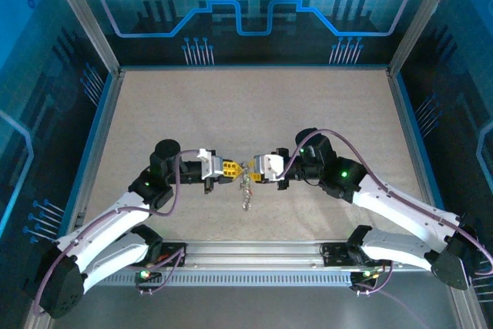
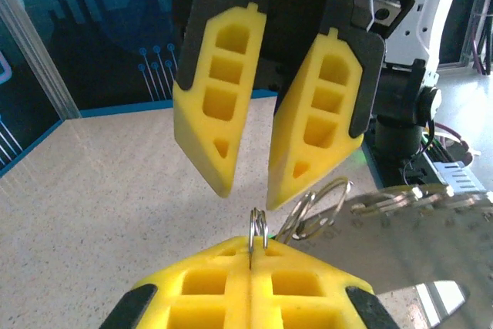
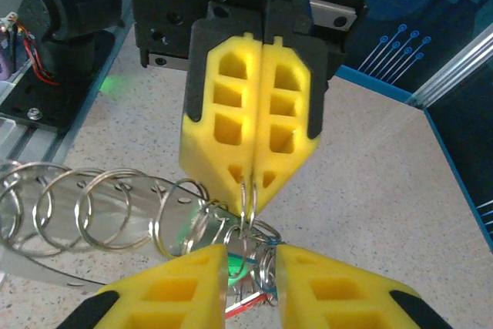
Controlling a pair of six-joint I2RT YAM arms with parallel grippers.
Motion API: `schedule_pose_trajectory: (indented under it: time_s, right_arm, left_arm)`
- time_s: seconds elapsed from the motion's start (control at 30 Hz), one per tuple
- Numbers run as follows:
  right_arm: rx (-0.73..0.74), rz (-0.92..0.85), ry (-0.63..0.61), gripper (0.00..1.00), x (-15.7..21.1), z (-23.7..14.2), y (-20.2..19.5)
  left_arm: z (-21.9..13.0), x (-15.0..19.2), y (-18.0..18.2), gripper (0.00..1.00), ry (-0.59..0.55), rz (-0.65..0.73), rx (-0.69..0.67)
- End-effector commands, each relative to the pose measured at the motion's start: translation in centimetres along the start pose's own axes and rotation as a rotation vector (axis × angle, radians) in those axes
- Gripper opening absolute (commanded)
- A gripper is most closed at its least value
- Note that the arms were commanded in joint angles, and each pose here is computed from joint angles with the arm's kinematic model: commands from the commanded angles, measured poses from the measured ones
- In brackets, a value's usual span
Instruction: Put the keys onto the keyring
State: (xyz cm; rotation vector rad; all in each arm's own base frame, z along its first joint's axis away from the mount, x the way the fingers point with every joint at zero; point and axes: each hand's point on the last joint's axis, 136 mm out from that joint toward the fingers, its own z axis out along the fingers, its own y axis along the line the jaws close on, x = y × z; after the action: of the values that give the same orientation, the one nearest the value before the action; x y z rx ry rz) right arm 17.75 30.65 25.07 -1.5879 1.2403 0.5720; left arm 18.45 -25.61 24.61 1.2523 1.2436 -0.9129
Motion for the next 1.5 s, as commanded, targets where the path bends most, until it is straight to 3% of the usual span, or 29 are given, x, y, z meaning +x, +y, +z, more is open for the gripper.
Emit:
schedule_pose_trajectory:
  time_s: [0.0,0.4,0.73,0.9,1.07,1.27,1.47]
  right_arm:
    - [-0.021,0.028,-0.020,0.23,0.0,0.0,0.5]
    - [-0.016,0.045,-0.067,0.20,-0.9,0.9,-0.3]
    - [-0.012,0.062,-0.052,0.06,-0.3,1.1,-0.1]
    - [0.019,0.055,0.035,0.00,0.6,0.8,-0.7]
    - [0.037,0.043,0.122,0.00,1.1,0.5,-1.3]
    - [0.034,0.008,0.159,0.00,1.2,1.4,-1.1]
    - [0.052,0.039,0.164,0.00,1.5,2.2,-1.4]
  left_arm:
    - [0.1,-1.7,-0.6,0.00,-0.071,0.038,0.039]
    - [0.2,-1.6,-0.9,0.00,-0.080,0.032,0.056]
    - [0.5,-1.4,-0.3,0.00,-0.083,0.002,0.044]
    - [0.4,0.4,-0.3,0.19,0.029,0.010,0.031]
    - [0.6,2.3,0.3,0.21,0.143,-0.039,0.022]
    - [1.0,2.1,1.9,0.22,0.143,-0.097,-0.042]
    - [1.0,1.8,1.5,0.22,0.129,-0.099,-0.024]
